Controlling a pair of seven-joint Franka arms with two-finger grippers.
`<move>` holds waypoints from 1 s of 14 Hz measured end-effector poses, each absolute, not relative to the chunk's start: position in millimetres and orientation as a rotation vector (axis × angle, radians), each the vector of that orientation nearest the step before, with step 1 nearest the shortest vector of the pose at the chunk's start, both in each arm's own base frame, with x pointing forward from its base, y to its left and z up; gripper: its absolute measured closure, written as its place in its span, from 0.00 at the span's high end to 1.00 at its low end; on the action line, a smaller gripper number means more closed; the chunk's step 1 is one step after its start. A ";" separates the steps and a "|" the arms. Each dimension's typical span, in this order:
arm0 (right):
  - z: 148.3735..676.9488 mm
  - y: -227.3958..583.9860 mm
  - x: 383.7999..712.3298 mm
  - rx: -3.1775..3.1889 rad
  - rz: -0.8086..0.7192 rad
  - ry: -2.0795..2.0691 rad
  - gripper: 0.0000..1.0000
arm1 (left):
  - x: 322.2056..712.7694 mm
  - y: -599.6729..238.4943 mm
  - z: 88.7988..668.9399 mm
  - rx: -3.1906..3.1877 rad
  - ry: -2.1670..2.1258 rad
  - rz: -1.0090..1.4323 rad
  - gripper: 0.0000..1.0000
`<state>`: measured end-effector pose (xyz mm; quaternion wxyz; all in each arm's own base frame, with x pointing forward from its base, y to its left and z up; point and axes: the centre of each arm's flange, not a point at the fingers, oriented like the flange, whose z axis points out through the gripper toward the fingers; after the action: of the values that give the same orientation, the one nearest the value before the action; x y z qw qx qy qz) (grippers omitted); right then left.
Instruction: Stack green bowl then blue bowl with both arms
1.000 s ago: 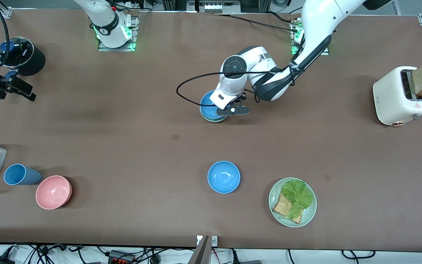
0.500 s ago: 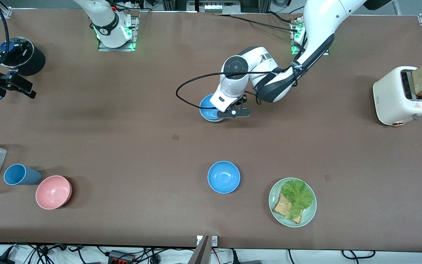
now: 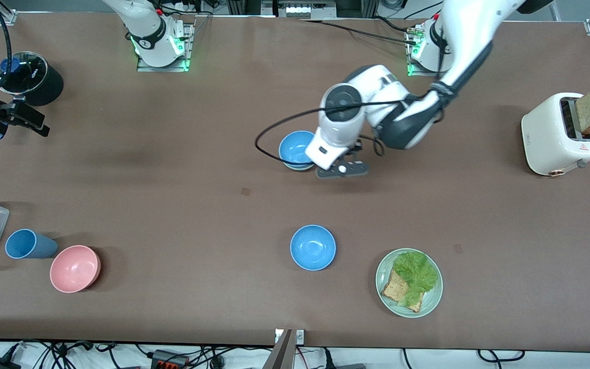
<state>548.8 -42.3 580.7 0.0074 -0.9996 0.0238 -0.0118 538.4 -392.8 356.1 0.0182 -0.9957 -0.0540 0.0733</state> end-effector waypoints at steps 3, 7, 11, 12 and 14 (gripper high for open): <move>580.5 -42.7 548.6 -3.126 -0.034 0.075 1.00 | 568.8 -331.4 411.3 -3.176 -0.085 0.258 0.16; 580.4 -44.1 548.4 -3.125 -0.033 0.079 1.00 | 574.3 -250.9 494.1 -3.242 0.020 0.264 0.37; 580.4 -42.1 548.4 -3.126 -0.032 0.073 1.00 | 559.3 -227.4 539.0 -3.178 0.051 0.295 0.46; 580.4 -41.4 548.4 -3.126 -0.031 0.071 1.00 | 559.8 -224.3 540.4 -3.171 0.072 0.300 0.48; 580.3 -39.8 548.5 -3.126 -0.031 0.067 1.00 | 562.6 -217.6 539.0 -3.170 0.122 0.304 0.54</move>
<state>548.5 -39.8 580.3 0.0074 -0.9997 0.0214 -0.0098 562.6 -217.6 539.0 -0.0227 -0.9944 0.0383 0.0955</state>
